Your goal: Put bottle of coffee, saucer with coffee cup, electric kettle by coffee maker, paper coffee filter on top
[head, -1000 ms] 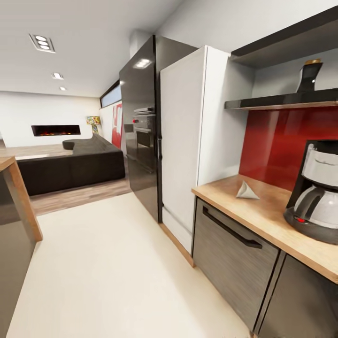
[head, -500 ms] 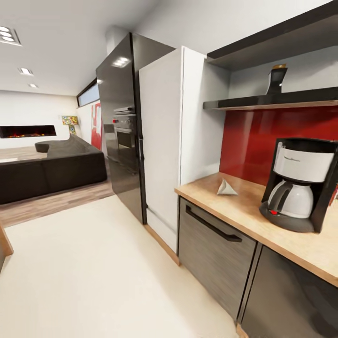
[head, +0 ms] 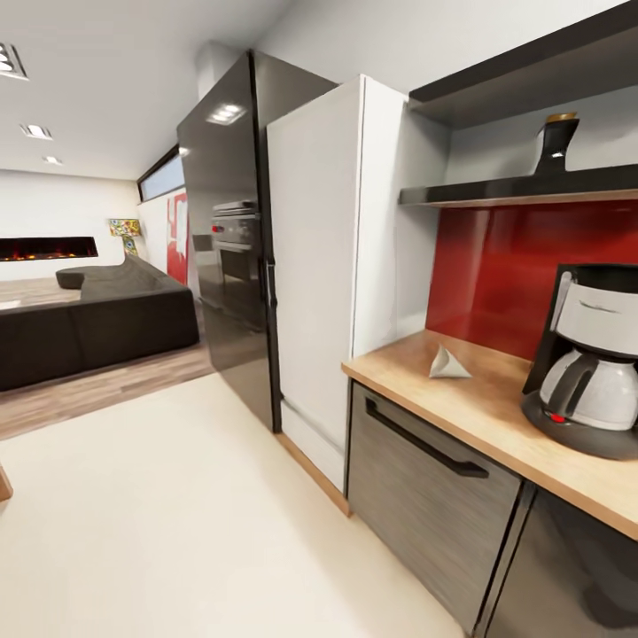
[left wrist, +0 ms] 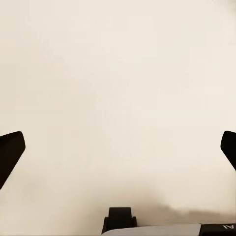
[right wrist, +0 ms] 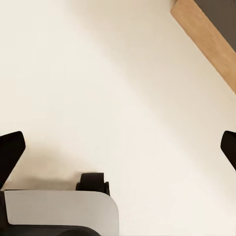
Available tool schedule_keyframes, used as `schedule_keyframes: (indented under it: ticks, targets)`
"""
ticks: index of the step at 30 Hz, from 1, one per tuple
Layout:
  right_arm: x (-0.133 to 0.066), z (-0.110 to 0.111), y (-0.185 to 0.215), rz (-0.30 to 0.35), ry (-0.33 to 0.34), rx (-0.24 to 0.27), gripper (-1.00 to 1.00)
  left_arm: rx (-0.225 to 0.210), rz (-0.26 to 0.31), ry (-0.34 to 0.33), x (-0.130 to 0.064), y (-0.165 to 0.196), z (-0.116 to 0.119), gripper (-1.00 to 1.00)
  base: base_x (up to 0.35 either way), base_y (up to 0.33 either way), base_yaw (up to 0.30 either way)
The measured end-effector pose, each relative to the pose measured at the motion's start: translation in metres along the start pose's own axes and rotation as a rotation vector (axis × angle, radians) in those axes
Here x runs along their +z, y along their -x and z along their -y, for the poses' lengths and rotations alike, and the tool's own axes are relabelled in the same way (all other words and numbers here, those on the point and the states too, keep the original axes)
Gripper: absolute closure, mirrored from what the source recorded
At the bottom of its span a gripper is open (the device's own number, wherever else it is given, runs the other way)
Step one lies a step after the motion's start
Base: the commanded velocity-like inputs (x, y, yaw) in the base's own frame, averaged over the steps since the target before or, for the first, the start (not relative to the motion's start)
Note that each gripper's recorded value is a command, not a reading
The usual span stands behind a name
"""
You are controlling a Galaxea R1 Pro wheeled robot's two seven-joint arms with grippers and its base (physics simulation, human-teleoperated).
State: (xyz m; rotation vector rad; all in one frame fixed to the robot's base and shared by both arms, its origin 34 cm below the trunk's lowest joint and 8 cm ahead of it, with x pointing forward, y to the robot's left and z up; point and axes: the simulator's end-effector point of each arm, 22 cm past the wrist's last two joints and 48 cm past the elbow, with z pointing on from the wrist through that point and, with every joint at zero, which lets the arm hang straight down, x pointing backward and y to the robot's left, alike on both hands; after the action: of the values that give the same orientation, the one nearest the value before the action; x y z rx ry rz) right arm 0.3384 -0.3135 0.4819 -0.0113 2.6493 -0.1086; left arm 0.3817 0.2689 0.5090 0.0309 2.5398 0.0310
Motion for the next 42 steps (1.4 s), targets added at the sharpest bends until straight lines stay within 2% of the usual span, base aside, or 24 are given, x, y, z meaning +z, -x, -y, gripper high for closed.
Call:
schedule_keyframes:
  ticks: [7, 29, 42]
  targets:
    - [0.0001, -0.0002, -0.0003, -0.001, 0.001, 0.000, -1.00, -0.001, 0.000, 0.001, 0.0002, 0.0000, -0.0003, -1.00, 0.166, 0.134, -0.169]
    - [0.0002, -0.0004, -0.0003, -0.002, 0.002, -0.001, -1.00, -0.003, 0.001, 0.002, 0.0003, 0.0003, -0.0005, -1.00, 0.006, 0.005, -0.255]
    - [0.0001, -0.0001, -0.0002, -0.001, 0.000, 0.000, -1.00, -0.001, 0.000, 0.000, 0.0001, 0.0000, -0.0002, -1.00, 0.105, 0.114, -0.044]
